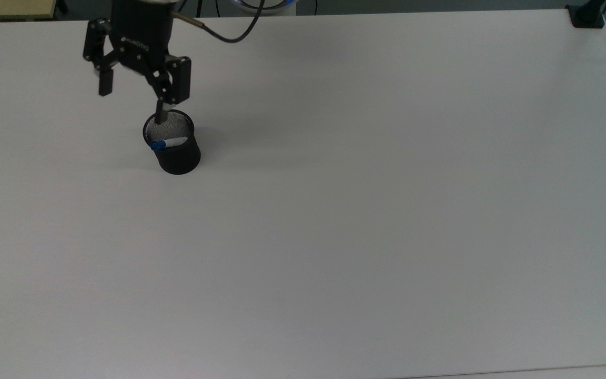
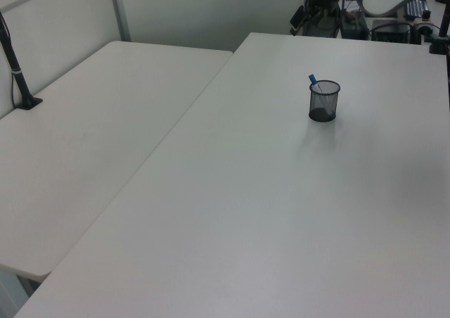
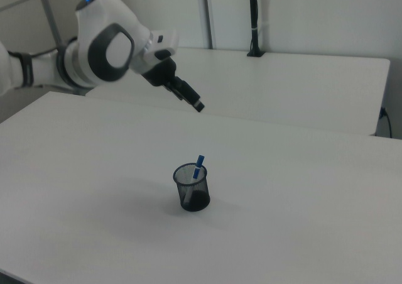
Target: Insert the marker
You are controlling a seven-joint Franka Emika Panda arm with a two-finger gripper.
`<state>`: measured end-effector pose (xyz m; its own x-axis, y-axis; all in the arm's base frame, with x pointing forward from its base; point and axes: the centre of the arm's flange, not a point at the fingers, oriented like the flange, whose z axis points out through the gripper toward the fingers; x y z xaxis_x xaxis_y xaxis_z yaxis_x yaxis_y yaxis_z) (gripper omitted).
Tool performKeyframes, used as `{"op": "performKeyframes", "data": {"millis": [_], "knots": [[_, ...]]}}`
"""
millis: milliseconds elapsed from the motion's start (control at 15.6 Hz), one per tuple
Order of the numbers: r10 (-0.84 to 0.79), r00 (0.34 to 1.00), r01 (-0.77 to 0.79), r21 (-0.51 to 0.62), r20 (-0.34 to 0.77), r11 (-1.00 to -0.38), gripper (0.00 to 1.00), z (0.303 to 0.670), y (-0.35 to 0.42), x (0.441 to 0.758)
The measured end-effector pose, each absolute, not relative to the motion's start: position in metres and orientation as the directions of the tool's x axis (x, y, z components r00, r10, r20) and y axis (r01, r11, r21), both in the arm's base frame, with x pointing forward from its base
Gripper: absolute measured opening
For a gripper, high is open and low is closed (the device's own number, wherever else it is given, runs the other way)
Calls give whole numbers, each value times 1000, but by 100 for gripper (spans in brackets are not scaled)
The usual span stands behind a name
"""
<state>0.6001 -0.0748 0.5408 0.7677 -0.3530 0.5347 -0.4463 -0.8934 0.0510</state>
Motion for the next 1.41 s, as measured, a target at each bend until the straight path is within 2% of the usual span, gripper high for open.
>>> {"op": "performKeyframes", "data": {"millis": [193,386,643,900,1157,1414], "knots": [[-455,808,-502,34,373,-864,100,571,-56,594],[-489,847,-512,67,208,-857,100,592,-33,577],[-490,868,-496,60,83,-866,100,600,-16,556],[-376,925,-374,-47,48,-926,100,616,-25,539],[-238,968,-235,-55,73,-971,100,618,-34,538],[-156,980,-151,-48,122,-987,100,619,-32,544]]}}
